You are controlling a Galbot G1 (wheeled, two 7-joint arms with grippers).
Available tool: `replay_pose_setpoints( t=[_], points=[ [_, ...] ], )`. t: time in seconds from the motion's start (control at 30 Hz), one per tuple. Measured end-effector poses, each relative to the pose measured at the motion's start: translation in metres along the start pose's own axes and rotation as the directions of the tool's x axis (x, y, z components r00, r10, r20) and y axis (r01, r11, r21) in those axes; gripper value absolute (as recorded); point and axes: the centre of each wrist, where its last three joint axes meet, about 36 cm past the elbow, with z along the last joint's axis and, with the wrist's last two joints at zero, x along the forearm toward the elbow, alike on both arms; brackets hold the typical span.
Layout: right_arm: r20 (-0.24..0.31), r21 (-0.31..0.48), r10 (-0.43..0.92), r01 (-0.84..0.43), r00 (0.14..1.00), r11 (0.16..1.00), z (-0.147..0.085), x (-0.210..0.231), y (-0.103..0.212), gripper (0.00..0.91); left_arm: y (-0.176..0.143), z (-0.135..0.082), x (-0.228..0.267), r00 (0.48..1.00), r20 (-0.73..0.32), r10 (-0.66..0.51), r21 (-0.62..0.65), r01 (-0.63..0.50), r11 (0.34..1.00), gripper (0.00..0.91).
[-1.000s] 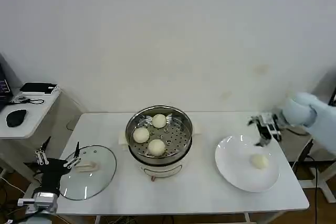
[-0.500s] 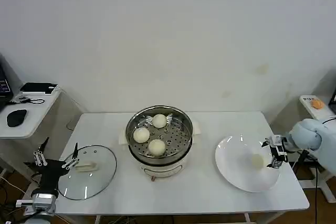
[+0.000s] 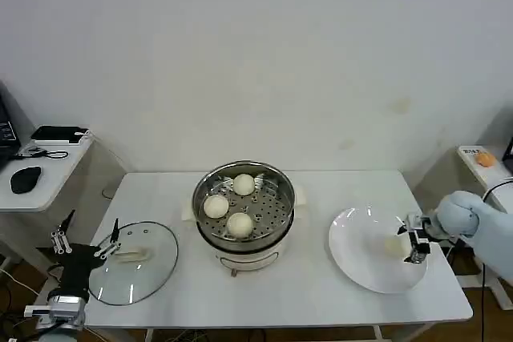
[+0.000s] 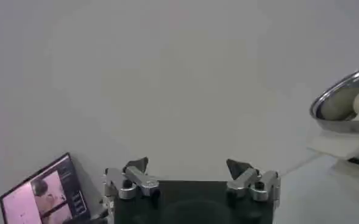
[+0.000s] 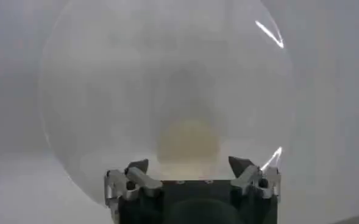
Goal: Take steamed baozi put them in steamer then cover it.
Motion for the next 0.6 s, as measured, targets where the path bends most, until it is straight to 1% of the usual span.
replay_pose_setpoints(
  t=[0.07,0.13,0.2,0.27,0.33,0.6],
  points=[
    [0.0,-0.005,0.002,-0.002,1.0,1.0,0.0,-0.002,-0.001,0.705,-0.001,0.0,0.0,1.0,-0.001,0.0,0.001,0.0,1.0,0.907],
    [0.002,-0.008,0.004,-0.004,1.0,1.0,-0.002,-0.002,-0.002,0.695,-0.001,0.001,0.0,1.0,-0.002,0.001,0.002,-0.001,1.0,0.907],
    [0.002,-0.011,0.004,-0.004,1.0,1.0,-0.002,-0.002,-0.003,0.655,-0.001,0.001,0.0,1.0,-0.003,0.001,0.002,-0.001,1.0,0.907],
    [0.002,-0.014,0.005,-0.005,1.0,1.0,-0.002,-0.002,-0.004,0.635,-0.001,0.001,0.001,1.0,-0.003,0.0,0.002,0.0,1.0,0.907],
    [0.003,-0.015,0.005,-0.005,1.0,1.0,-0.002,-0.001,-0.005,0.625,0.0,0.0,0.001,1.0,-0.001,-0.002,0.001,0.002,1.0,0.907],
    [0.004,-0.018,0.005,-0.005,1.0,1.0,-0.003,0.011,-0.01,0.635,0.0,-0.002,0.003,1.0,0.002,0.0,0.001,0.0,1.0,0.907]
  ],
)
